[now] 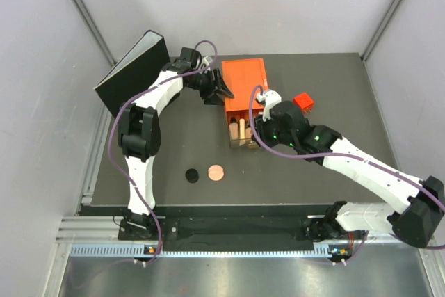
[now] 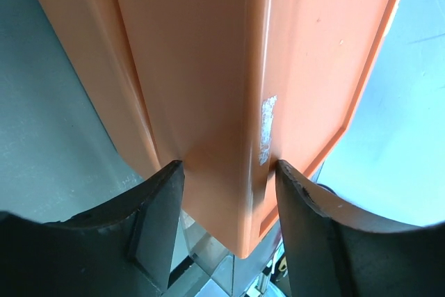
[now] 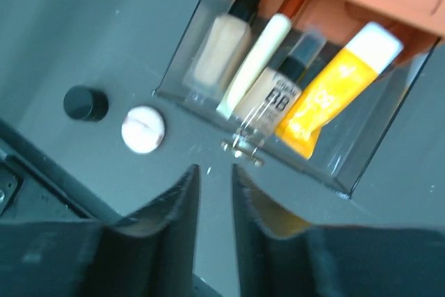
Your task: Organize the makeup
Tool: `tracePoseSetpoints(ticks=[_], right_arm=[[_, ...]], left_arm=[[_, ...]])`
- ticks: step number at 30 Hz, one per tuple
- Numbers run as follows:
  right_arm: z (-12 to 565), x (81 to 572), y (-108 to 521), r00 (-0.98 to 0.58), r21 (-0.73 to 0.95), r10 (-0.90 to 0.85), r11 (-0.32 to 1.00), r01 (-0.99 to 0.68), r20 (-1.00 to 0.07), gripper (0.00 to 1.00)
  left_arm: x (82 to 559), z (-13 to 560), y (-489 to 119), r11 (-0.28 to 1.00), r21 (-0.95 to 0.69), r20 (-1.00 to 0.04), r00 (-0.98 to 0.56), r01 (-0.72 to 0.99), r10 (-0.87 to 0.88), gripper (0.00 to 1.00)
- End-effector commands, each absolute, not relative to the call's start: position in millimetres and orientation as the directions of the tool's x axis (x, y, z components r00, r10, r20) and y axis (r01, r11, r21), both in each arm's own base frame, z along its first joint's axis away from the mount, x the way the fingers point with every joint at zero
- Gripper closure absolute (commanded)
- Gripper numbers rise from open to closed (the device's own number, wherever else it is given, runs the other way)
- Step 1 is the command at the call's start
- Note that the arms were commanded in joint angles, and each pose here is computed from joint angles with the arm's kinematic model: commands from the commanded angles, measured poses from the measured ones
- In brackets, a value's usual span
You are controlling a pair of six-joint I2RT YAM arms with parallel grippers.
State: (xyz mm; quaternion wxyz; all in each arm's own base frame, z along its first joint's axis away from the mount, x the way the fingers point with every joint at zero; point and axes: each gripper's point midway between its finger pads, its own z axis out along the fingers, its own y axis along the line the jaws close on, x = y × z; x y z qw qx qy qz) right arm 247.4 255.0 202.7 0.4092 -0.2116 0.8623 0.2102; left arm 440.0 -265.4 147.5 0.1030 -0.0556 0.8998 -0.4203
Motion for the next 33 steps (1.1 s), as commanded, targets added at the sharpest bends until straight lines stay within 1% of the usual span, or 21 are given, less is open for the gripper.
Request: tracePoseSetpoints(ticks=[1, 2, 5, 7, 8, 12, 18, 20, 25, 30, 33], right_arm=[[206, 217, 263, -0.578, 0.266, -0.186, 0.750, -0.606, -0.794, 0.95], [209, 213, 263, -0.573, 0.273, -0.178, 0.743, -0.611, -0.800, 1.00], [204, 202, 264, -0.577, 0.280, -0.181, 0.735, -0.617, -0.796, 1.00], [194, 196, 265, -0.593, 0.283, -0.195, 0.737, -0.614, -0.781, 1.00], [187, 199, 262, -0.601, 0.268, -0.198, 0.758, -0.595, -0.775, 1.00], [167, 203, 258, -0.616, 0.228, -0.215, 0.797, -0.559, -0.758, 1.00], [158, 233, 249, -0.596, 0.129, -0.192, 0.883, -0.452, -0.780, 1.00], [150, 239, 250, -0.603, 0.096, -0.215, 0.892, -0.441, -0.769, 1.00], [145, 262, 255, -0.589, 0.041, -0.211, 0.922, -0.385, -0.780, 1.00], [162, 286, 256, -0.534, 0.003, -0.171, 0.951, -0.310, -0.828, 1.00], [173, 300, 260, -0.491, -0.012, -0.163, 0.955, -0.296, -0.856, 1.00]], left_arm=[[454, 122, -232, 0.750, -0.659, -0.187, -0.950, -0.066, -0.248, 0.39], [454, 123, -232, 0.749, -0.659, -0.188, -0.950, -0.065, -0.248, 0.38], [452, 116, -231, 0.752, -0.655, -0.174, -0.953, -0.076, -0.248, 0.32], [451, 113, -231, 0.753, -0.653, -0.167, -0.954, -0.081, -0.249, 0.31], [451, 113, -232, 0.752, -0.654, -0.169, -0.954, -0.080, -0.248, 0.30], [451, 112, -231, 0.752, -0.654, -0.168, -0.954, -0.082, -0.250, 0.29], [453, 112, -232, 0.751, -0.655, -0.169, -0.953, -0.080, -0.250, 0.29], [454, 114, -232, 0.749, -0.658, -0.172, -0.953, -0.078, -0.250, 0.29], [456, 115, -234, 0.747, -0.661, -0.169, -0.955, -0.075, -0.246, 0.29], [455, 116, -233, 0.750, -0.657, -0.169, -0.956, -0.073, -0.241, 0.29], [454, 114, -233, 0.751, -0.656, -0.166, -0.958, -0.071, -0.235, 0.28]])
